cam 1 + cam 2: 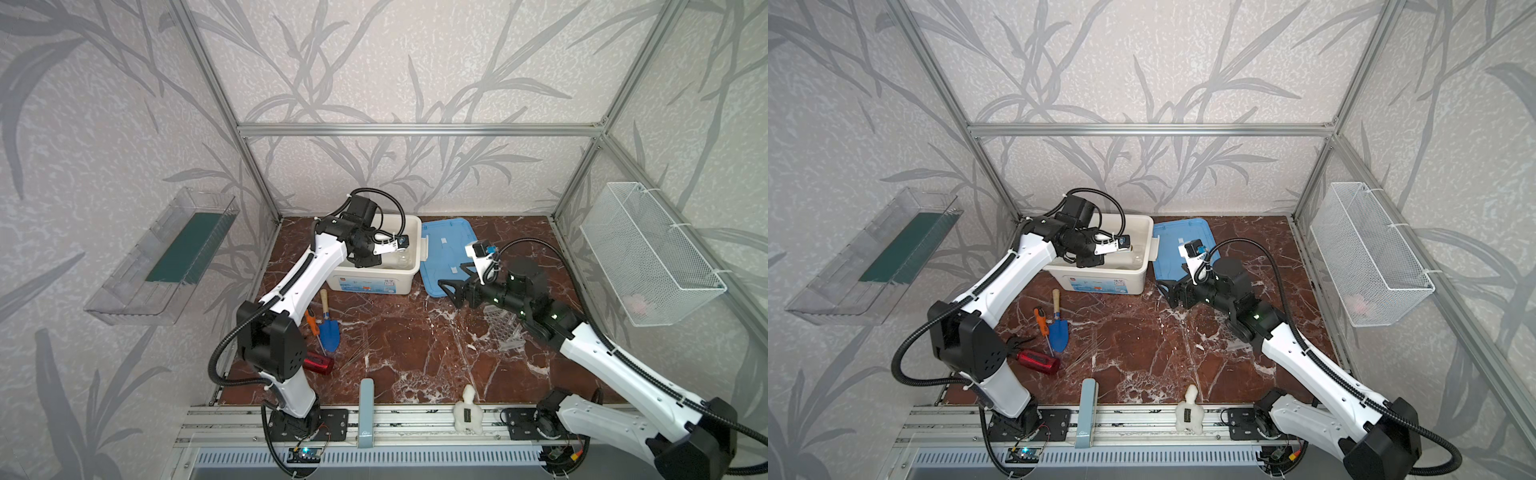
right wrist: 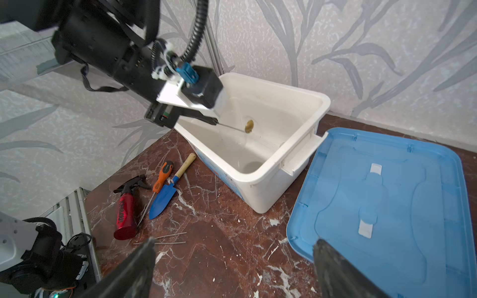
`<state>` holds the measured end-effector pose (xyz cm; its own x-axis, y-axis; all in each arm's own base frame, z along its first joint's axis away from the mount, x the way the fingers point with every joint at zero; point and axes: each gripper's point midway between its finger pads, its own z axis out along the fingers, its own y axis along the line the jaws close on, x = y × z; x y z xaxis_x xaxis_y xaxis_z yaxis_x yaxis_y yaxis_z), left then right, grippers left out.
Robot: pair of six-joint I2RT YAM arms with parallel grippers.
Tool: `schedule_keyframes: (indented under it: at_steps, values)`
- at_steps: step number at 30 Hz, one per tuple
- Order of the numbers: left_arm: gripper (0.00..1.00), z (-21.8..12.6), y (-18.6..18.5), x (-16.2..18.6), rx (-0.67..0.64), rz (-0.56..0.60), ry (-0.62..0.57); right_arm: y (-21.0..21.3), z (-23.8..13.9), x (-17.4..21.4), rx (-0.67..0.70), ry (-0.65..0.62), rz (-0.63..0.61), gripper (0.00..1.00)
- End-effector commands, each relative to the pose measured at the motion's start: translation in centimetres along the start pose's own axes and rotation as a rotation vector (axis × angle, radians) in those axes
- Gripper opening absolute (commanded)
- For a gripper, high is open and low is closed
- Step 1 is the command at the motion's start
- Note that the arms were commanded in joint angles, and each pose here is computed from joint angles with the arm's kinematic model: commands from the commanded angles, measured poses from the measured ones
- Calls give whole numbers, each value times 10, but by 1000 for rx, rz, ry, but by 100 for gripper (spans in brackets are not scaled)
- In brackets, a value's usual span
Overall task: Organize the chemistry lab equipment
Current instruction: 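Lower the metal spoon into the bin and open the left gripper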
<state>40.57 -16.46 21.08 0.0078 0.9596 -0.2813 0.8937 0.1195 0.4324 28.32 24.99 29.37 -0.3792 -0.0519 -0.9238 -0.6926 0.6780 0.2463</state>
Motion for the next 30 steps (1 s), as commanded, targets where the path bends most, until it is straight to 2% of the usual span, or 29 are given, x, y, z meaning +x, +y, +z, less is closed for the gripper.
schedule_keyframes:
  at_steps: [1, 11, 30]
  values:
    - [0, 0, 2, -7, 36, 66, -50, 11, 2, -35, -44, -68, -35, 94]
    - [0, 47, -21, 1, 184, 42, -37, 2, 16, -19, -33, -66, 35, 93]
    - [0, 118, -53, 14, 300, -91, -65, -14, 16, -1, 46, -56, 42, 94]
